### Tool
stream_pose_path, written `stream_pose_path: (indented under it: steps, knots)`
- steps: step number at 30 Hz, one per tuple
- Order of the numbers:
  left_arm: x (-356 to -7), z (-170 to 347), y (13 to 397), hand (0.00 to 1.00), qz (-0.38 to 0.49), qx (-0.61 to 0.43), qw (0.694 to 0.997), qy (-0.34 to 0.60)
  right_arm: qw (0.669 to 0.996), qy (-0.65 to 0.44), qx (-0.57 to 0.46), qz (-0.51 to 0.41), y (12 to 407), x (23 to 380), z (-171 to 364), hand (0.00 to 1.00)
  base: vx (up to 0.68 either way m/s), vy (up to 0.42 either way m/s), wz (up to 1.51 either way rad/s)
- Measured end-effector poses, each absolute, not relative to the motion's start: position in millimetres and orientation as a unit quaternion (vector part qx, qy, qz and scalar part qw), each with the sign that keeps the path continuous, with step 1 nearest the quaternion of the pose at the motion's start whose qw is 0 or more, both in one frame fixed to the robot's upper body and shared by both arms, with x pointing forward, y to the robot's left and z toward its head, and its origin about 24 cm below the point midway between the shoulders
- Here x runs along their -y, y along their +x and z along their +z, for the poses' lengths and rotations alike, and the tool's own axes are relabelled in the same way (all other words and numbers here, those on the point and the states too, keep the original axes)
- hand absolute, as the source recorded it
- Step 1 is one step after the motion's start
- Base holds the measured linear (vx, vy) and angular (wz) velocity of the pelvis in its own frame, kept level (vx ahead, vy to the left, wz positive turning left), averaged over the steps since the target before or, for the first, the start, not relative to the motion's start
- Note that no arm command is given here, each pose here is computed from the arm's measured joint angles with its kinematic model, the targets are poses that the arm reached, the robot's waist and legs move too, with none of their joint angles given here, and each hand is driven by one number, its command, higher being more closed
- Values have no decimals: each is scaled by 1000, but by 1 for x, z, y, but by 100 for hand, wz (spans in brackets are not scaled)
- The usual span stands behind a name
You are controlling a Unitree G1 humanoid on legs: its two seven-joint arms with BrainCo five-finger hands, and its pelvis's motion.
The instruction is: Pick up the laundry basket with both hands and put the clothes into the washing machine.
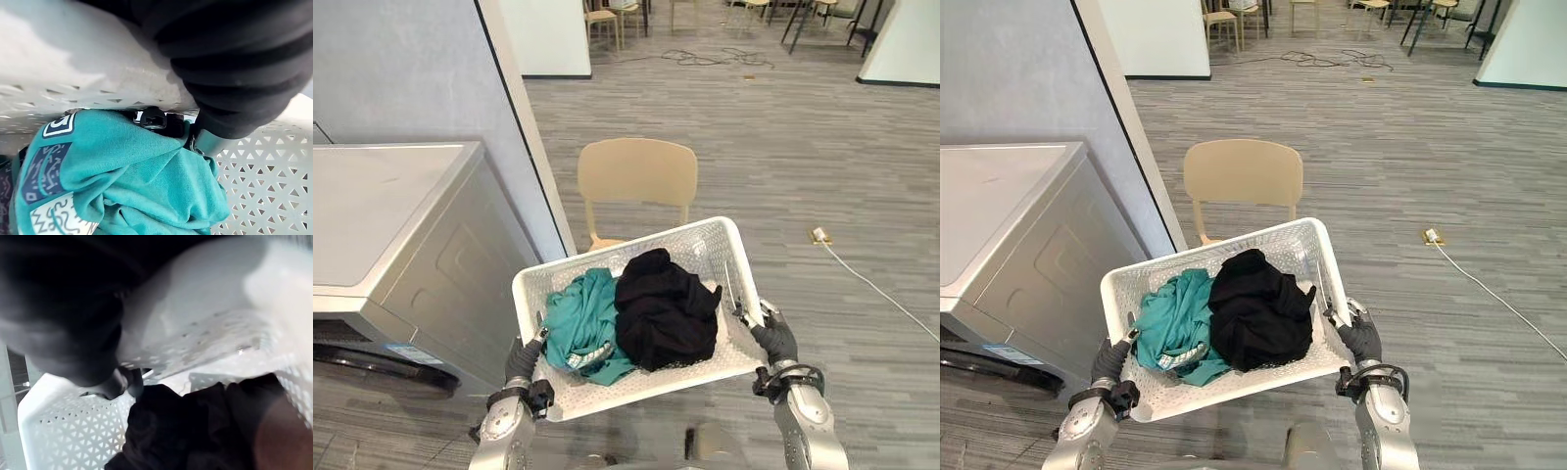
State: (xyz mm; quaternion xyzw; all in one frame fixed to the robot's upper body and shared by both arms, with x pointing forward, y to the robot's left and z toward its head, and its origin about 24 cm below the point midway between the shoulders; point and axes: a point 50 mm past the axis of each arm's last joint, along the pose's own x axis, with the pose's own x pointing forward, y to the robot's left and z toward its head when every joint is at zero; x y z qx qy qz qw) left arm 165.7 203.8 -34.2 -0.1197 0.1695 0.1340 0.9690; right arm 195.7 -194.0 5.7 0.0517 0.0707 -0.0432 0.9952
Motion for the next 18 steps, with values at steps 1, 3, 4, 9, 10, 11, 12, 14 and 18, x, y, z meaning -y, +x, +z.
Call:
stream_pose_path:
  steps: [1,3,4,9,10,11,12,14,18]
  knots:
    - [-203,-34,166,100,133,-168,969,-121,996,50,-67,-44,194,194,8,100,373,-53,5]
    - [-200,-33,161,100,140,-165,967,-134,997,37,-51,-39,188,197,18,100,274,-40,-12]
    - [-200,-32,157,100,143,-164,966,-138,998,33,-47,-35,187,197,21,100,267,37,-38]
    - [-202,-27,153,100,146,-150,967,-142,998,40,-37,-28,185,196,26,100,310,113,-34]
    - [-202,-28,152,100,146,-152,967,-143,998,40,-39,-28,185,196,26,100,298,186,-28]
    - [-201,-29,151,100,147,-153,967,-144,998,40,-40,-29,184,197,25,100,288,226,-26]
    - [-200,-29,151,100,146,-153,966,-146,998,39,-42,-32,183,198,24,100,270,289,-21]
    - [-197,-30,151,100,138,-155,967,-148,998,36,-44,-39,180,203,24,100,276,353,-15]
    - [-203,-30,148,100,135,-161,969,-129,995,61,-64,-52,174,200,12,100,213,334,11]
